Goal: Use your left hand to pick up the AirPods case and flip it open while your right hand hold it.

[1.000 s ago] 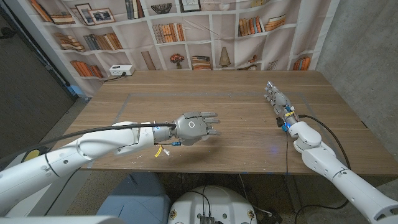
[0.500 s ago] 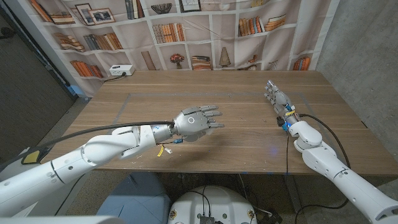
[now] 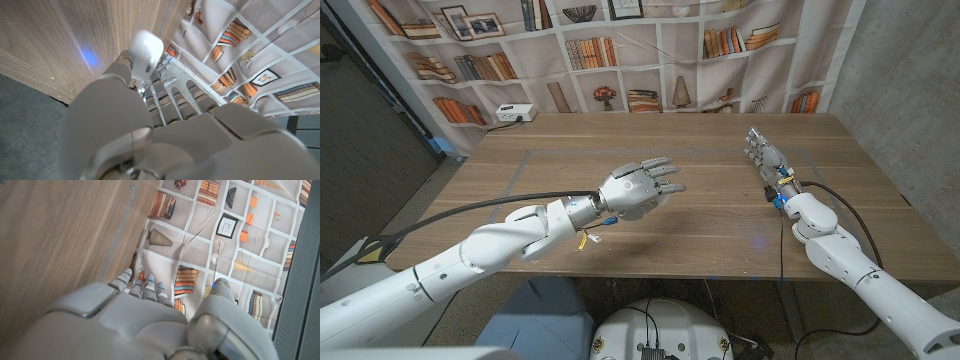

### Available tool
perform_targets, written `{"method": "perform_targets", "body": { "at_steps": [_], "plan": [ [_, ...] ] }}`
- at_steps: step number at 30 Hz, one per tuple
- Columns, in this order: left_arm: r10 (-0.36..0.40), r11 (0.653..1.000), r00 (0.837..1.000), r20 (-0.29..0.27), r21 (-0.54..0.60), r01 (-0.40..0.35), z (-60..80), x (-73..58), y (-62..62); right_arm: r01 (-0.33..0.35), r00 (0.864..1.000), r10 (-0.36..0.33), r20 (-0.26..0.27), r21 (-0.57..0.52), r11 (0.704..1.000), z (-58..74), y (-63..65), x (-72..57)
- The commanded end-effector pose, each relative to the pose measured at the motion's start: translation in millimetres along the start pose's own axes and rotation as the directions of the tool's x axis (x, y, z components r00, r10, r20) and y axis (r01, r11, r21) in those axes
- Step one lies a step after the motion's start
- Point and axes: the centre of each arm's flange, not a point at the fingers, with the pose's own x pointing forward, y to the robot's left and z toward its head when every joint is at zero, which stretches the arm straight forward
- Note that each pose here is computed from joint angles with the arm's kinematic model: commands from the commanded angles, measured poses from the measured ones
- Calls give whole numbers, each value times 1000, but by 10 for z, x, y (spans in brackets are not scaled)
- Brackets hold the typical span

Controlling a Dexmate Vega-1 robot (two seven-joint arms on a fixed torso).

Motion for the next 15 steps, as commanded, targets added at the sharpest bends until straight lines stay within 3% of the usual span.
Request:
{"method": "perform_targets", "body": {
  "at_steps": [1,15],
  "plan": [
    [73,997,996,-46,5,-73,-90,54,81,0,1000,0,6,9,1000,4,-9,27],
    [151,988,985,-84,6,-151,-179,72,178,-25,999,24,26,13,1000,48,22,58]
  ]
}}
